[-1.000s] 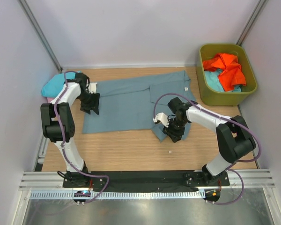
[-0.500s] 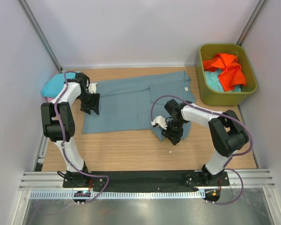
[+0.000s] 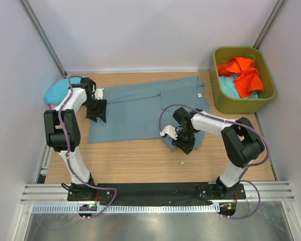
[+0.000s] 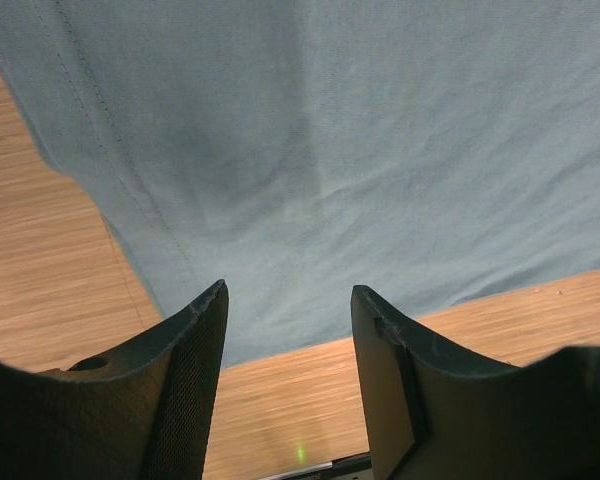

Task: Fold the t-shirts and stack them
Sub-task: Fold the tshirt

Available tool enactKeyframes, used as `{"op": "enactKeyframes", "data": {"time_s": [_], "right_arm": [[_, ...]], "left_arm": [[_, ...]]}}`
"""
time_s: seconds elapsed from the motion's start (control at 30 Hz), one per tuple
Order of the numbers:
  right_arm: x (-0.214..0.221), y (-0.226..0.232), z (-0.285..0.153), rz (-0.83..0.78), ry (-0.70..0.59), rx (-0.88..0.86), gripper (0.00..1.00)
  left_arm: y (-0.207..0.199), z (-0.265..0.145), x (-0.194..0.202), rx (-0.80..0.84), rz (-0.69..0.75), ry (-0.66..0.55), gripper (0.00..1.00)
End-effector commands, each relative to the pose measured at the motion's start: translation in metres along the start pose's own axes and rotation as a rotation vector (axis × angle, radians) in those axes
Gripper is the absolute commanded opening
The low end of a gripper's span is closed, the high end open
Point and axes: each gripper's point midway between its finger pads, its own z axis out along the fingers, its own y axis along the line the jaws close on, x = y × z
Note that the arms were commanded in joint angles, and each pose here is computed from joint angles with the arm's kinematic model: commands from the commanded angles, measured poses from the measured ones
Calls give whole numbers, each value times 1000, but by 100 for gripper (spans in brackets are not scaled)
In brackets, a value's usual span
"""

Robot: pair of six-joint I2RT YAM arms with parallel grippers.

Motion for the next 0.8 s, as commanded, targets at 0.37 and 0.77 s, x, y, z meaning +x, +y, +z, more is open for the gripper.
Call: {"op": "enactKeyframes", "data": {"time_s": [0.37,0.77], "right_arm": [[-14,27,-2,-130,16,-53,1],[-9,85,-35,-208,25,-283,1]], "left_arm": [[1,-3,-6,-4,-1,-24,54],[-1,-7,-9,0,2,-30,54]]}}
